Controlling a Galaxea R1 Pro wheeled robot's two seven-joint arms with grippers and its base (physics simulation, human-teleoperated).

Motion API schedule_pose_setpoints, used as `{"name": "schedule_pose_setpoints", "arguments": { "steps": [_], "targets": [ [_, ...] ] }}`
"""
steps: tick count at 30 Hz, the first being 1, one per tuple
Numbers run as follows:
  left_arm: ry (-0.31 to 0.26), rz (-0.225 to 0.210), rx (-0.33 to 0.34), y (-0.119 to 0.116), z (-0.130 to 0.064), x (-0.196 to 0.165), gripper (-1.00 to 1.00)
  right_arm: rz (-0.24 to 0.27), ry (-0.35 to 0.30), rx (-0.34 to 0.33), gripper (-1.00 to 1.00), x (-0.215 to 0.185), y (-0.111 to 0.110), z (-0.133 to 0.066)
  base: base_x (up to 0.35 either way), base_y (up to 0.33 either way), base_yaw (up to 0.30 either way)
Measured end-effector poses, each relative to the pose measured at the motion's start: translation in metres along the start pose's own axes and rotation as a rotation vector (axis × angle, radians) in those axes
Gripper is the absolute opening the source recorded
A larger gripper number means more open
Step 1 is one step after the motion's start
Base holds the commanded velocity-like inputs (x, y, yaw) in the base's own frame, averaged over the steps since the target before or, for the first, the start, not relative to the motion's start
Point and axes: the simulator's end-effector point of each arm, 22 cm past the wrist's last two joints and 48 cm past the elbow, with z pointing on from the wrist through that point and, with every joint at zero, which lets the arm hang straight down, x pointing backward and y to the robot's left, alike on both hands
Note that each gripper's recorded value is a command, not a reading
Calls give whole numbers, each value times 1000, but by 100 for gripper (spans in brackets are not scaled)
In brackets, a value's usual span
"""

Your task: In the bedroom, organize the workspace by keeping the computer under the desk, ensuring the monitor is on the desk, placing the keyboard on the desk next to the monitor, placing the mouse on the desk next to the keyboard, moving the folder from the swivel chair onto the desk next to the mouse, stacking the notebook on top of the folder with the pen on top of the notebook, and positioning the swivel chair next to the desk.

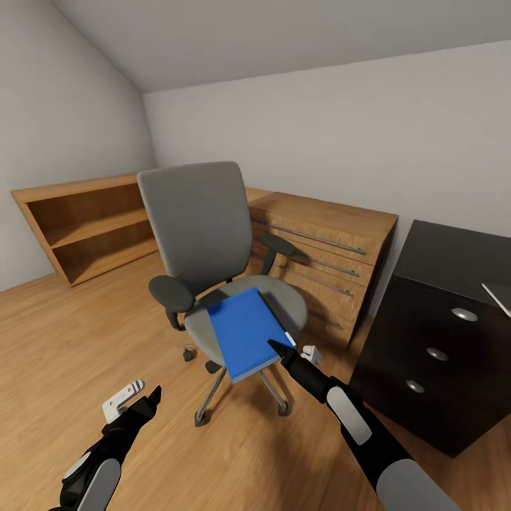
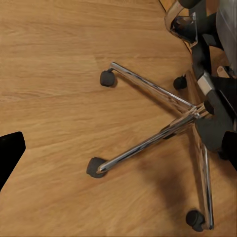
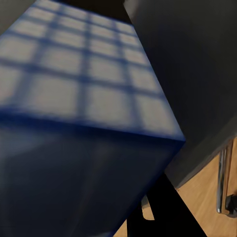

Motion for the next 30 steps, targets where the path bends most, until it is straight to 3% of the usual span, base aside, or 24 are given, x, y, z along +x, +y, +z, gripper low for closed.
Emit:
{"name": "schedule_pose_setpoints", "arguments": {
  "steps": [23, 30],
  "targets": [
    [12, 11, 15, -33, -20, -34, 100, -13, -11, -13, -100, -36, 47, -3, 0, 0, 0],
    [9, 11, 15, -40, -26, -47, 100, -78, -50, -31, -100, -75, 67, -19, 0, 0, 0]
  ]
}}
